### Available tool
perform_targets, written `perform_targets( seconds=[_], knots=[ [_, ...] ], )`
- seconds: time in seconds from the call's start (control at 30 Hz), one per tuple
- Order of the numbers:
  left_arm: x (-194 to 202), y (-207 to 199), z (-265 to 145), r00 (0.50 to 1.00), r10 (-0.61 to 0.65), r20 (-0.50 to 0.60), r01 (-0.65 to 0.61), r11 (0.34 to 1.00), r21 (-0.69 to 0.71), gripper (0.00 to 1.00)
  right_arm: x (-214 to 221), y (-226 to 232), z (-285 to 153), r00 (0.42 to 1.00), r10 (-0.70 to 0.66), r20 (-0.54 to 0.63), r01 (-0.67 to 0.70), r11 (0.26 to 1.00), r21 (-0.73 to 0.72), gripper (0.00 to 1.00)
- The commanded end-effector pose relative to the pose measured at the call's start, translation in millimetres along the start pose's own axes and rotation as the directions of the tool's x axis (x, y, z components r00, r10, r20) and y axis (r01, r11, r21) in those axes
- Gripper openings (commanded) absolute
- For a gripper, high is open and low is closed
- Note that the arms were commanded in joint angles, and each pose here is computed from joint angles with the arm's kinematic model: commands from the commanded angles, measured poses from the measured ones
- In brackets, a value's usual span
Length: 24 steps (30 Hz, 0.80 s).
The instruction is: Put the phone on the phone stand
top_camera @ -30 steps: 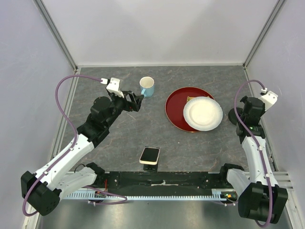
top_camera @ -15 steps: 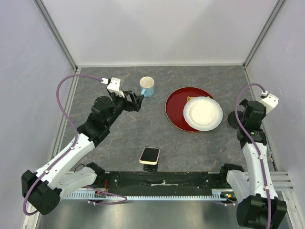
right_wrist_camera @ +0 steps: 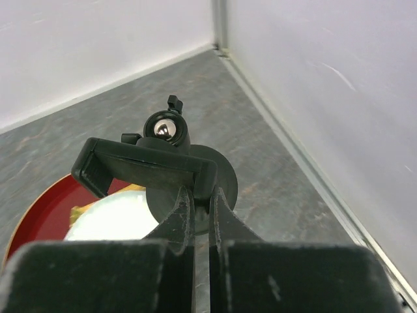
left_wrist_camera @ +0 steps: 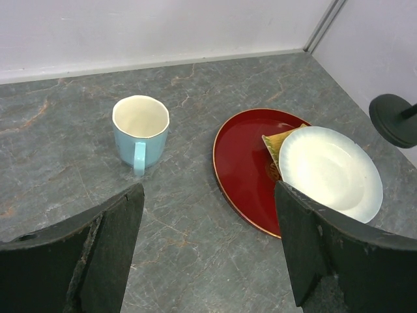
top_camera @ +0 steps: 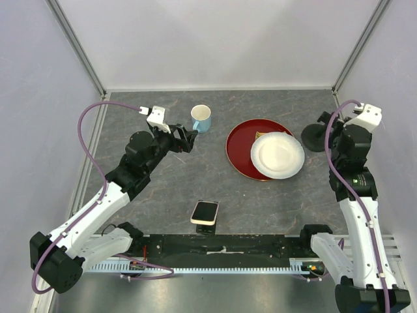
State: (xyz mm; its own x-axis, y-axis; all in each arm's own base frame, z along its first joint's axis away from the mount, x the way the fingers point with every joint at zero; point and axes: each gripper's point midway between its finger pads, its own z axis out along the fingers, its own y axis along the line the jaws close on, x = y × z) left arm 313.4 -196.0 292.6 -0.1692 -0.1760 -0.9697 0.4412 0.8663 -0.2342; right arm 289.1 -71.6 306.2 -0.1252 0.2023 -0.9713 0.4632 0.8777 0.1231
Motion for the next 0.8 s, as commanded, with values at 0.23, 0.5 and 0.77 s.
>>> perform_targets(
  seconds=[0.23, 0.5, 0.77],
  knots=[
    [-18, -5, 3, 0.999, -0.032, 0.032, 0.032, 0.999, 0.015, 0.86, 2, 172, -50, 0.983, -0.180, -0.027, 0.116, 0.736, -0.667, 0.00],
    [-16, -6, 4, 0.999, -0.028, 0.024, 0.028, 0.999, 0.016, 0.86, 51, 242, -181, 0.937, -0.337, 0.098, 0.190, 0.254, -0.948, 0.00],
    [-14, -7, 6, 0.999, -0.033, 0.016, 0.032, 0.999, 0.023, 0.86, 93, 212, -209, 0.888, -0.455, 0.058, 0.169, 0.207, -0.964, 0.00]
  ],
)
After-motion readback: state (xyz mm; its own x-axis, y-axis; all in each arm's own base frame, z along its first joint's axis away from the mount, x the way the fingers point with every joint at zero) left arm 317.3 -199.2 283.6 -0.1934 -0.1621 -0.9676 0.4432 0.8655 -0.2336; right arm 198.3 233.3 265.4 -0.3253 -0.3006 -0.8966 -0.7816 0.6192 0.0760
